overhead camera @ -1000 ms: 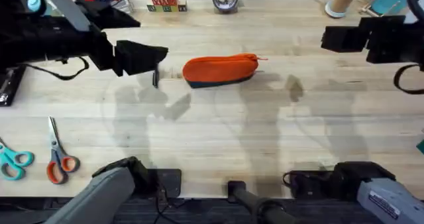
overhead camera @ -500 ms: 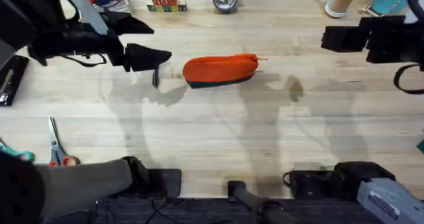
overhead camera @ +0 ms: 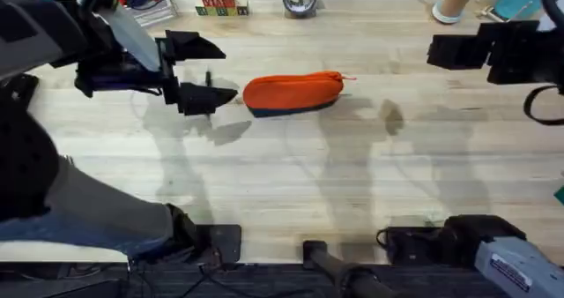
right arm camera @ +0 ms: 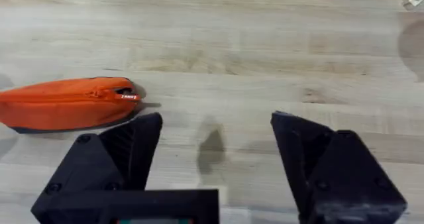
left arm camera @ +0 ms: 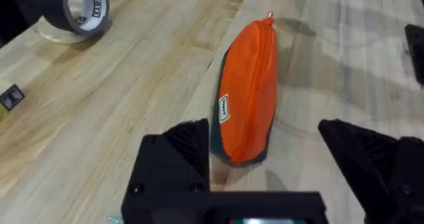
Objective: Unzip the bag, pick up the pens from the table one at a time and place them inside, then zip the bag closed.
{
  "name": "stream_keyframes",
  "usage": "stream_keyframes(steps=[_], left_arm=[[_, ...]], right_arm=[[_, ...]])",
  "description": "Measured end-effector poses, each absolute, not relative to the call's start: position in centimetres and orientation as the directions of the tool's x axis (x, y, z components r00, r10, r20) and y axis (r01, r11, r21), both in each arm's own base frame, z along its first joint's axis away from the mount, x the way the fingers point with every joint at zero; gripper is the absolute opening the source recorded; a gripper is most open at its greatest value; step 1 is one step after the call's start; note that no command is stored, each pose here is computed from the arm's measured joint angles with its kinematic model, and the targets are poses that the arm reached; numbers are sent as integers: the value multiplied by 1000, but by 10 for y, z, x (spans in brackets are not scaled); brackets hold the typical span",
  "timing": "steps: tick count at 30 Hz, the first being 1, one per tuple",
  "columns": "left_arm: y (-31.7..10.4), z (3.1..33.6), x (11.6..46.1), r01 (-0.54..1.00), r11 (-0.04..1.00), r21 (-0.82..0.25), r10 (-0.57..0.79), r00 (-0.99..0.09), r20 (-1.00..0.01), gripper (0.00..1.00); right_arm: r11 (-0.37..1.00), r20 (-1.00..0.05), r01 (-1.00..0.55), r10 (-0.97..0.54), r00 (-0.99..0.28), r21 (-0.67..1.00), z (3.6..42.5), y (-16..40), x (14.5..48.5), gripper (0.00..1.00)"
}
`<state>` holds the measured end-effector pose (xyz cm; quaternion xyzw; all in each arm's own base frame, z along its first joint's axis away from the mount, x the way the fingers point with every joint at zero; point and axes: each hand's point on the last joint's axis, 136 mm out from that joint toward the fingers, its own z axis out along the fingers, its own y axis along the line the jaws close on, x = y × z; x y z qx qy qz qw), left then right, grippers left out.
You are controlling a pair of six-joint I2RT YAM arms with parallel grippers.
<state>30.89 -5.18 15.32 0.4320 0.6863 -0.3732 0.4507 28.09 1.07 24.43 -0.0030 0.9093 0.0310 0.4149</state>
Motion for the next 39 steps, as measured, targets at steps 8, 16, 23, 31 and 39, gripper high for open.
stream_keyframes(steps=[8, 16, 23, 31, 39], left_arm=[[-53, 132, 314, 942, 315, -118, 241, -199, -950, 993], [-56, 115, 318, 955, 286, -81, 254, -157, -954, 993], [-62, 100, 322, 962, 260, -80, 254, -148, -956, 993], [-78, 94, 321, 975, 208, -75, 263, -129, -956, 993], [-79, 93, 321, 976, 206, -73, 264, -127, -956, 993]], right_arm=[[998, -755, -31, 20, -655, 54, 244, 11, 281, 998], [998, -755, -31, 20, -656, 54, 244, 11, 281, 998], [998, -755, -31, 20, -655, 54, 244, 11, 281, 998], [998, -754, -31, 20, -656, 54, 244, 11, 281, 998], [998, -747, -30, 20, -665, 54, 242, 11, 279, 998]])
